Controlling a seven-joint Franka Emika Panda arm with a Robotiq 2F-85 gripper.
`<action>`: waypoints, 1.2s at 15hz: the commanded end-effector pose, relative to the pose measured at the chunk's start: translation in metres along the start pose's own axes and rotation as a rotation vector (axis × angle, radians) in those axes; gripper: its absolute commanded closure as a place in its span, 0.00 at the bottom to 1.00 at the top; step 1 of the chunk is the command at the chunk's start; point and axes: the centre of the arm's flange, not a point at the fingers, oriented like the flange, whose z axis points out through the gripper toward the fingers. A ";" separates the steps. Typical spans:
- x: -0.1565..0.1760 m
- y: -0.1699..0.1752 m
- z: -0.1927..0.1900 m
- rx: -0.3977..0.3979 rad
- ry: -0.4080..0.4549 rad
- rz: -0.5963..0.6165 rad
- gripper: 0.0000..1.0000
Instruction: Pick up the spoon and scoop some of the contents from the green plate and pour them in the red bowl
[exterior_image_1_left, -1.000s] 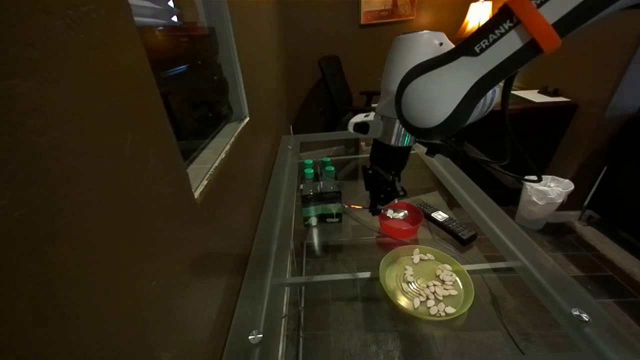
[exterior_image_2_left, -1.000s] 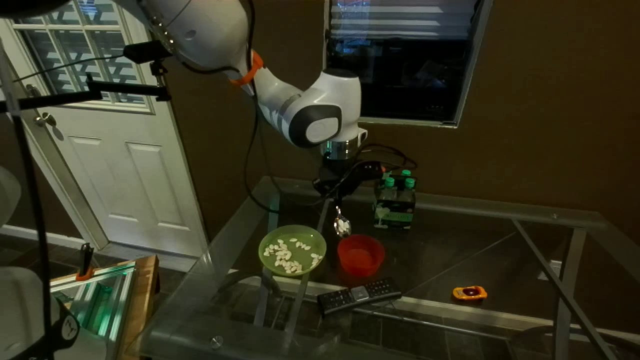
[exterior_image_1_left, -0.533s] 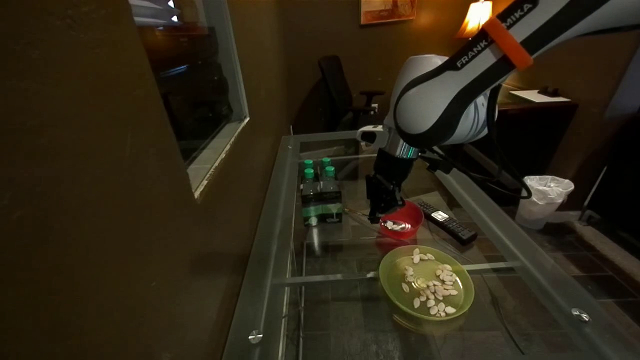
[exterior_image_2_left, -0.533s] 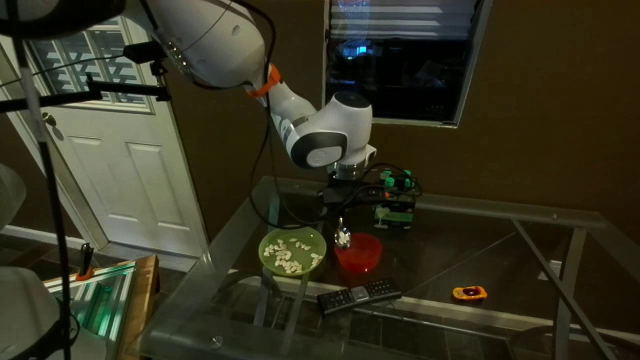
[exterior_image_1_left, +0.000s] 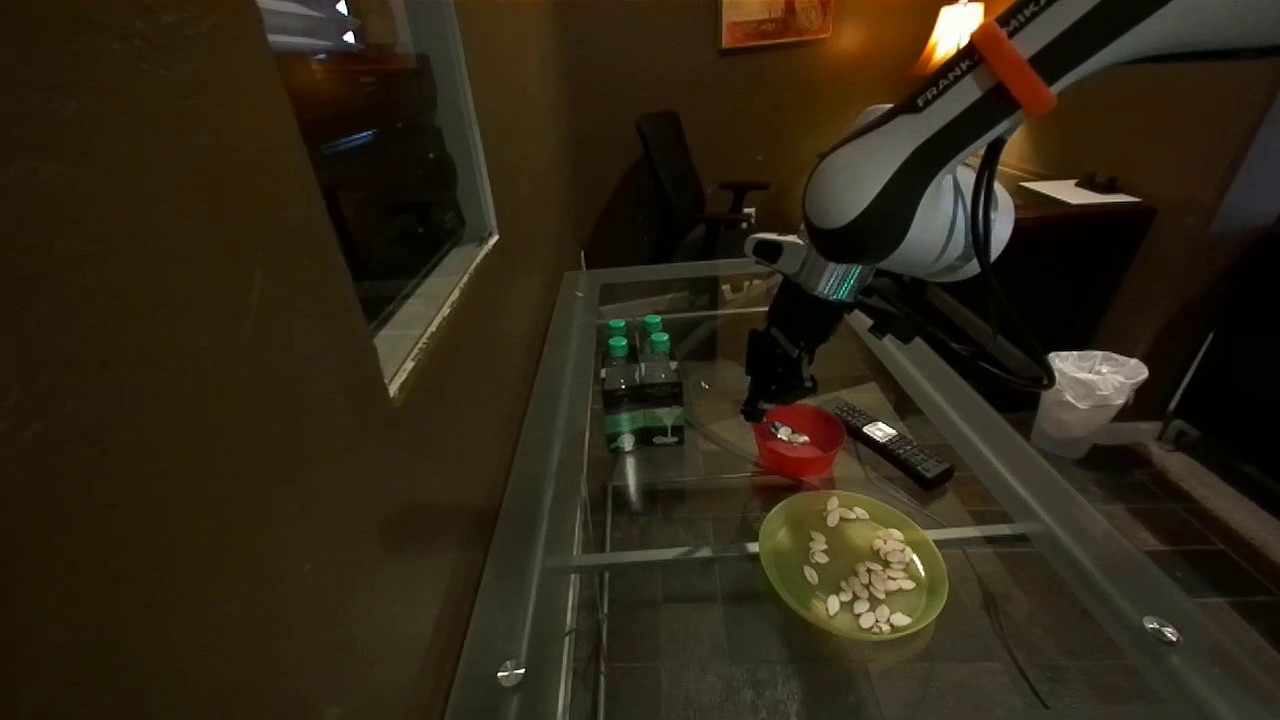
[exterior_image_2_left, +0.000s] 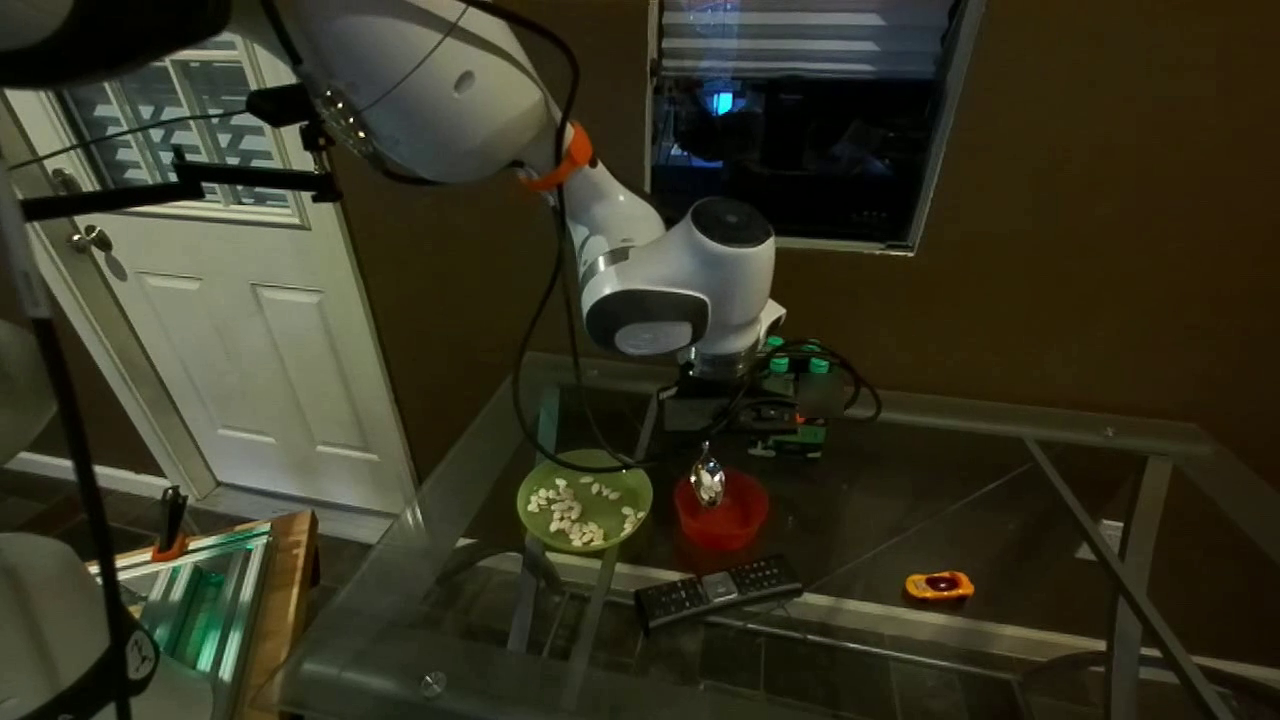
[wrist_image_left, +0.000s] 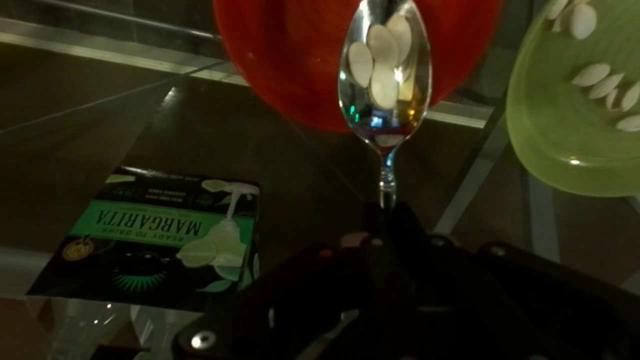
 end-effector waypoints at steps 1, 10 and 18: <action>-0.016 -0.006 -0.003 -0.054 0.134 0.011 0.98; -0.037 -0.016 -0.014 -0.143 0.367 -0.004 0.98; -0.061 -0.024 -0.022 -0.138 0.447 0.007 0.98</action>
